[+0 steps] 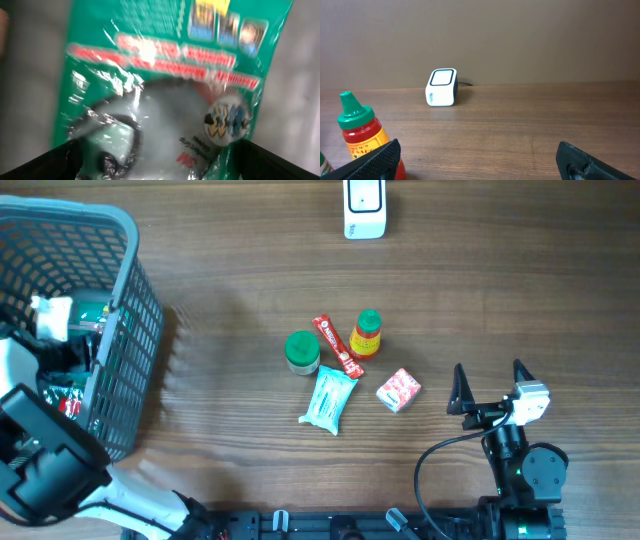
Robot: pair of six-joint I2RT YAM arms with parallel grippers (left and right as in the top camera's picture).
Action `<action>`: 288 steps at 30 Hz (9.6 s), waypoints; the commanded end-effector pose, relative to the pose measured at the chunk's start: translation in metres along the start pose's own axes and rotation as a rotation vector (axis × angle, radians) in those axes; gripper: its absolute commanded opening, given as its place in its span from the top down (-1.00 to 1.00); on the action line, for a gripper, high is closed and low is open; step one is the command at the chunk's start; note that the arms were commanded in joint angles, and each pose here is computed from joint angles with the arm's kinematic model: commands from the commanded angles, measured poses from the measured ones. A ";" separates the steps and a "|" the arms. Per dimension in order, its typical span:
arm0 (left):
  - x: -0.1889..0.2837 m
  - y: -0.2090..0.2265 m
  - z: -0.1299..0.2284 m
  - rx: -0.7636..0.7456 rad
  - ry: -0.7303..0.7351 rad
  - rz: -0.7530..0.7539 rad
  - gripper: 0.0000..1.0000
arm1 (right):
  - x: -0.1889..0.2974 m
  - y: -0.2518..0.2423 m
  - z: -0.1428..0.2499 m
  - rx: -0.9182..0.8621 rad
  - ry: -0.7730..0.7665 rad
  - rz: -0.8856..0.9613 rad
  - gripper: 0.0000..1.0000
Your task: Scan the item barcode
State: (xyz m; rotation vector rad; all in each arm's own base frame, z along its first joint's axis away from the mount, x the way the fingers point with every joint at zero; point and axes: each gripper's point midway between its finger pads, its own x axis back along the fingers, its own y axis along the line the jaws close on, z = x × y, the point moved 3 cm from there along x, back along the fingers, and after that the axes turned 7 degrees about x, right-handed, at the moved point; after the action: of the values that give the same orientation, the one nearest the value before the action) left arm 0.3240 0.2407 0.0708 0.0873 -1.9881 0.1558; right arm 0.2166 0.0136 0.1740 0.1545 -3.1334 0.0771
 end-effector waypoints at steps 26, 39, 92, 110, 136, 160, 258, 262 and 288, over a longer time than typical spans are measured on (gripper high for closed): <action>0.179 -0.017 -0.074 -0.041 -0.468 -0.262 0.92 | 0.000 0.000 -0.002 0.015 -0.012 -0.001 -0.99; 0.373 -0.110 -0.080 -0.098 -1.081 -0.238 0.92 | 0.000 0.001 -0.002 0.015 -0.011 -0.001 -0.99; 0.096 -0.345 0.112 -0.312 0.274 0.351 0.92 | 0.000 0.001 -0.002 0.015 -0.011 -0.001 -1.00; 0.145 -0.403 -0.049 -0.349 -0.628 0.479 -1.00 | 0.000 0.000 -0.002 0.015 -0.012 -0.001 -1.00; 0.354 -0.325 -0.040 -0.482 -1.308 0.256 -1.00 | 0.000 0.001 -0.002 0.015 -0.012 -0.001 -0.99; 0.376 -0.291 0.089 -0.356 -1.155 0.458 -1.00 | 0.030 0.091 -0.001 -0.951 0.332 -0.644 -0.99; 0.343 -0.285 0.164 -0.313 -0.973 0.475 -1.00 | -0.019 0.101 0.162 -0.964 1.424 0.040 0.91; 0.343 -0.285 0.165 -0.313 -0.973 0.474 -1.00 | -0.025 0.109 0.119 -0.948 1.310 -0.303 0.91; 0.343 -0.285 0.165 -0.313 -0.973 0.474 -1.00 | 0.045 0.150 -0.052 -0.732 0.644 -1.544 0.91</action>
State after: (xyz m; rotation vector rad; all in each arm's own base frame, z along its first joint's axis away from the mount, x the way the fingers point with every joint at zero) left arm 0.0750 -0.0614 0.3362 -0.6110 -2.9448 0.0992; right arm 0.1695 0.1620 0.2016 1.7449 -1.5765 -0.7604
